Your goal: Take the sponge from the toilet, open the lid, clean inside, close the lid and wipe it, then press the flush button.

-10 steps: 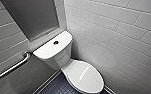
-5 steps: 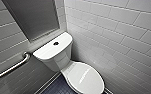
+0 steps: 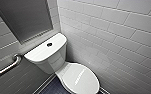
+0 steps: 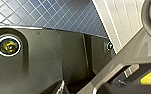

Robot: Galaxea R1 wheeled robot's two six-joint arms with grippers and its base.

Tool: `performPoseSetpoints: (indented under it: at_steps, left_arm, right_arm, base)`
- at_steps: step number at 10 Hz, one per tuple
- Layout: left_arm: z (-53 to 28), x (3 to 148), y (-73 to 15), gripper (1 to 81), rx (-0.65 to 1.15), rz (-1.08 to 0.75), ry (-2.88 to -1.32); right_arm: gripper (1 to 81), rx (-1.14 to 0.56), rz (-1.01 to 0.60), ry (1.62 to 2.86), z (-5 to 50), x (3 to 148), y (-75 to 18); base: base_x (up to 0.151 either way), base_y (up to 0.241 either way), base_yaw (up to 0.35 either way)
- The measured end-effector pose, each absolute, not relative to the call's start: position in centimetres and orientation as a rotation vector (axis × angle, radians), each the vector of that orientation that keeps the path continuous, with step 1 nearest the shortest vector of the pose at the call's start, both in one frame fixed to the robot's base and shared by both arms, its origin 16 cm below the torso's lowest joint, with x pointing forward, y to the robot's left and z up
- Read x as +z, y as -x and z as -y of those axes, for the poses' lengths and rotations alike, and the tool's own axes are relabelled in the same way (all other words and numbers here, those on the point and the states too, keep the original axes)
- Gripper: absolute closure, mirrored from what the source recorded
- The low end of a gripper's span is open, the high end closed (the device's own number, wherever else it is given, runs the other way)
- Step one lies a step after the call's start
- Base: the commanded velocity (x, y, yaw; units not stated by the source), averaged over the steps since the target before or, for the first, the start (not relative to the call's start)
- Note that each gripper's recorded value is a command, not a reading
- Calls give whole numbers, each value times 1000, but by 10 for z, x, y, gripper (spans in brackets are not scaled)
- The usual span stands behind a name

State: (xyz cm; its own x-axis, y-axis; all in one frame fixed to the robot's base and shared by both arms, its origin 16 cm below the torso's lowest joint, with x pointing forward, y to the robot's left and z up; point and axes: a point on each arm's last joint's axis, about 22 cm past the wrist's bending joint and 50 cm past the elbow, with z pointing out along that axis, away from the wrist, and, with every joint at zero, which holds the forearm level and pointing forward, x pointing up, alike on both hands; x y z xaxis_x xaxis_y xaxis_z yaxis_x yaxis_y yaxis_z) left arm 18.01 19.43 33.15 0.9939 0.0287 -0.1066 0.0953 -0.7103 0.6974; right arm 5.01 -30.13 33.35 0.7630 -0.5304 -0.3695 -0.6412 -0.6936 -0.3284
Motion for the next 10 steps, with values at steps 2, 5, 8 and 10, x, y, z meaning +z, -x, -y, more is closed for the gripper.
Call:
performPoseSetpoints:
  at_steps: [2,5,8,10]
  left_arm:
    - [-178,321,-238,10,-76,-22,-2338]
    - [-165,315,-286,10,-101,-10,-2339]
    - [-135,309,-324,10,-91,-7,-2324]
    - [-111,299,-335,10,-123,23,-2326]
  right_arm:
    - [811,329,-954,2502,298,342,-29]
    - [811,340,-964,2503,295,343,-17]
    - [811,342,-974,2545,295,336,18]
    - [811,335,-972,2555,278,329,39]
  base:
    - [0,0,0]
    - [0,0,0]
    - [0,0,0]
    - [0,0,0]
